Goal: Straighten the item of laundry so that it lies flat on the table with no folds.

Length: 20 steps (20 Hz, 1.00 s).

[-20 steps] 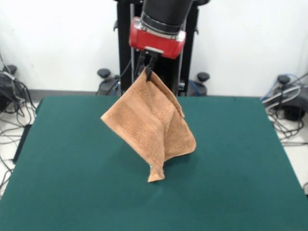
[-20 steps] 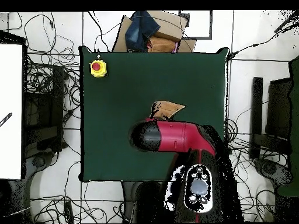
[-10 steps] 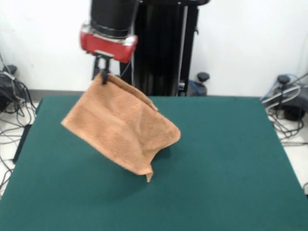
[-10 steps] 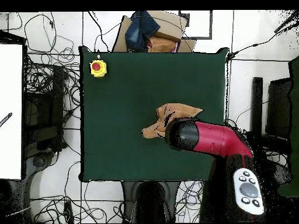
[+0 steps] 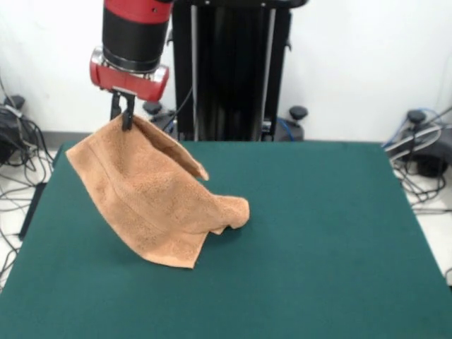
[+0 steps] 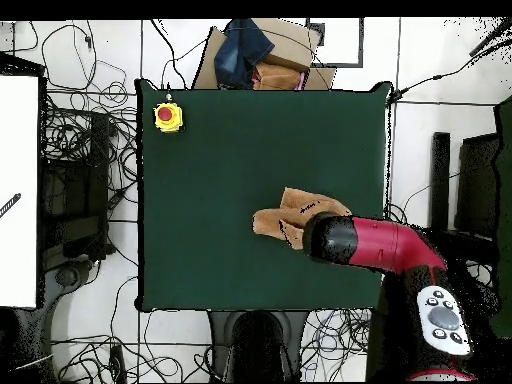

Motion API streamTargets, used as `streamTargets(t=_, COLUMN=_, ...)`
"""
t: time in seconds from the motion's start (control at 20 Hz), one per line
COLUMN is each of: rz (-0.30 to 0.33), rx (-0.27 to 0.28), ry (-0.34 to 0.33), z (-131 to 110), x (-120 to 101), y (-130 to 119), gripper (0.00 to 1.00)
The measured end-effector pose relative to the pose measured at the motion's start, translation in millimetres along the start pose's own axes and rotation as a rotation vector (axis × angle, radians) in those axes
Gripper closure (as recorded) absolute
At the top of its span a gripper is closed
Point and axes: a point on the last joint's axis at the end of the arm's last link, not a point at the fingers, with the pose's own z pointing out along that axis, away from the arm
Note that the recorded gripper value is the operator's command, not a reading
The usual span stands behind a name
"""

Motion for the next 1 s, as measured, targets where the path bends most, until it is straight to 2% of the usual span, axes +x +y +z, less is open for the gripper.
streamTargets(t=0.15, rz=-0.033, rx=-0.003, ry=0.0, z=7, x=0, y=8, gripper=1.0)
streamTargets(t=0.2, rz=-0.046, rx=-0.003, ry=-0.001, z=8, x=-1, y=11, gripper=0.0)
streamTargets(t=1.0, rz=-0.071, rx=-0.013, ry=-0.024, z=7, x=-9, y=21, gripper=0.0)
